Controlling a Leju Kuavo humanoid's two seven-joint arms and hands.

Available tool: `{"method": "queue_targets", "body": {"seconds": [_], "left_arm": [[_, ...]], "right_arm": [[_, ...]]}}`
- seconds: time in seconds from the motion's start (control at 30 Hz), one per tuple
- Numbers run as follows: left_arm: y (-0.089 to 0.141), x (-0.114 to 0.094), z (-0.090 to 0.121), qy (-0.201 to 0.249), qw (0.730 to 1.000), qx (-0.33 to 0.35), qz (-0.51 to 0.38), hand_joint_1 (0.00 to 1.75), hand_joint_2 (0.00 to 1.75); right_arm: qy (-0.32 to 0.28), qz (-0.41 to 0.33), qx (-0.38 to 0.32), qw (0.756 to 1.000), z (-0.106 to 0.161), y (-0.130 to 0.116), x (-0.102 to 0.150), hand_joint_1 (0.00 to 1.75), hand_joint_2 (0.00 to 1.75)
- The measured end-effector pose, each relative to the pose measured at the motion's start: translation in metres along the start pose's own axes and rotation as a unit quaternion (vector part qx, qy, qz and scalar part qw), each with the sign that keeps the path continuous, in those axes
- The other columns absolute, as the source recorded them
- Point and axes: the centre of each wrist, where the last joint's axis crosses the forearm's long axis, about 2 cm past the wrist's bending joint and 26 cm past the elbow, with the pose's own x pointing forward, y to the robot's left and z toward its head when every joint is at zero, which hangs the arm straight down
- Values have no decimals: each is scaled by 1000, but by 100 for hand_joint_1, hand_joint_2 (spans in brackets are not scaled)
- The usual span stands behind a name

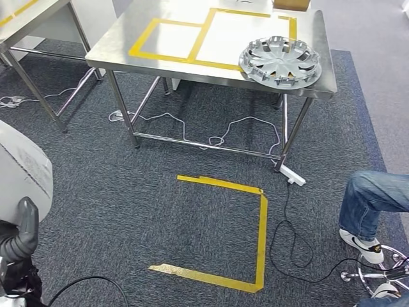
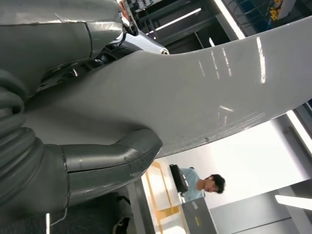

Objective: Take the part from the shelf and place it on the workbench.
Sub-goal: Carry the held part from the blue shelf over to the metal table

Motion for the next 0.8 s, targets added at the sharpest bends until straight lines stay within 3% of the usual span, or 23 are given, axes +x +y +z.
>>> {"method": "queue_targets", "body": {"seconds": [0.8], "left_arm": [[20,4,18,8,1000,-5,-1,175,175]], "right_arm": [[-3,32,10,999,1,7,0,0,0]]}}
